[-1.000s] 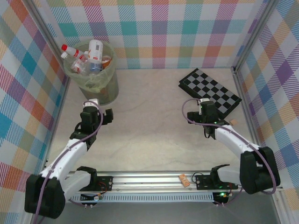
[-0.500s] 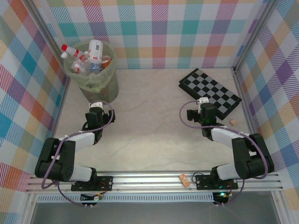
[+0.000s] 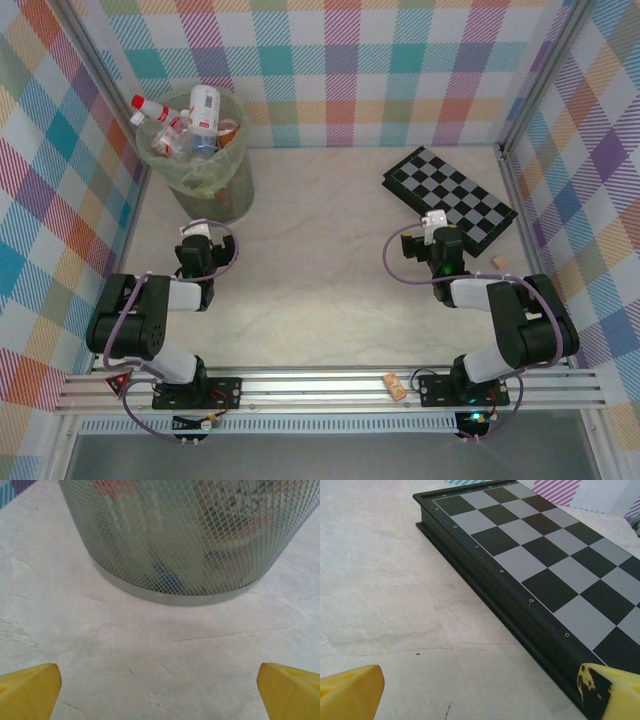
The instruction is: Put the plastic bottles in the bin
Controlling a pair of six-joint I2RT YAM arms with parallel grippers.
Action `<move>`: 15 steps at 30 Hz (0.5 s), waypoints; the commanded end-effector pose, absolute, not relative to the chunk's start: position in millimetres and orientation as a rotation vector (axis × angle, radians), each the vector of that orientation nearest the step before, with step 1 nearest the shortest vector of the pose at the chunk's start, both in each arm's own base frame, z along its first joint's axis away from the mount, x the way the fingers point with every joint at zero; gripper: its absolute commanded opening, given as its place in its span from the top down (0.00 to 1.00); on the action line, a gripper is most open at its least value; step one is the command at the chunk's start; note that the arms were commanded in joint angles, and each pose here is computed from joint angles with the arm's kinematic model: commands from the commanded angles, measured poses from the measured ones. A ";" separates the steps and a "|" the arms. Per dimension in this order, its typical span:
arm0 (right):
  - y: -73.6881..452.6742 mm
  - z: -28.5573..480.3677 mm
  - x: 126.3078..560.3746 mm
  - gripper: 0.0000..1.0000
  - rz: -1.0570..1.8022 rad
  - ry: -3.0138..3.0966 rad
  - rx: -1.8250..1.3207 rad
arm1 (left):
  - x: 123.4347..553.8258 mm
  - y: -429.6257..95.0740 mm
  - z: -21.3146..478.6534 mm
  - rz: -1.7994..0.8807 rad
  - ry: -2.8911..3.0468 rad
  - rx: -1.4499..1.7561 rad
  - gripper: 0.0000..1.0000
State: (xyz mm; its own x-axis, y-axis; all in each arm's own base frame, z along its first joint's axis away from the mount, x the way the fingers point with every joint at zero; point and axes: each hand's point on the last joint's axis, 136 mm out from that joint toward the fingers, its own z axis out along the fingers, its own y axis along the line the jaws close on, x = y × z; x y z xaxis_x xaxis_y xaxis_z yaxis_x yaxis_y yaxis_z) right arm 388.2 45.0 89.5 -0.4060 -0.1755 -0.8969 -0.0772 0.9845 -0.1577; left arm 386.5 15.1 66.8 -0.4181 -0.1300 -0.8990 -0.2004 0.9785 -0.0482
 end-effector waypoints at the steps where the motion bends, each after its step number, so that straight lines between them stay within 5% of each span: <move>1: 34.1 105.9 391.3 0.01 0.002 1.909 -0.085 | 395.5 8.7 84.2 0.058 1.923 -0.204 0.00; 15: 15.3 91.7 397.1 0.01 0.062 1.943 0.014 | 396.0 6.9 84.6 0.114 1.926 -0.197 0.00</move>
State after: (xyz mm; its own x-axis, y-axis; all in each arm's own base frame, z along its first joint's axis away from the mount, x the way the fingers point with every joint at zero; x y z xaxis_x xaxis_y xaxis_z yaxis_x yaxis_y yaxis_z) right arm 389.2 12.8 79.2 -0.3979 0.0105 -0.9174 -0.0142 0.9997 0.0176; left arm 391.1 5.6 73.8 -0.3860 -0.1040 -0.9166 -0.1798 0.9830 -0.0358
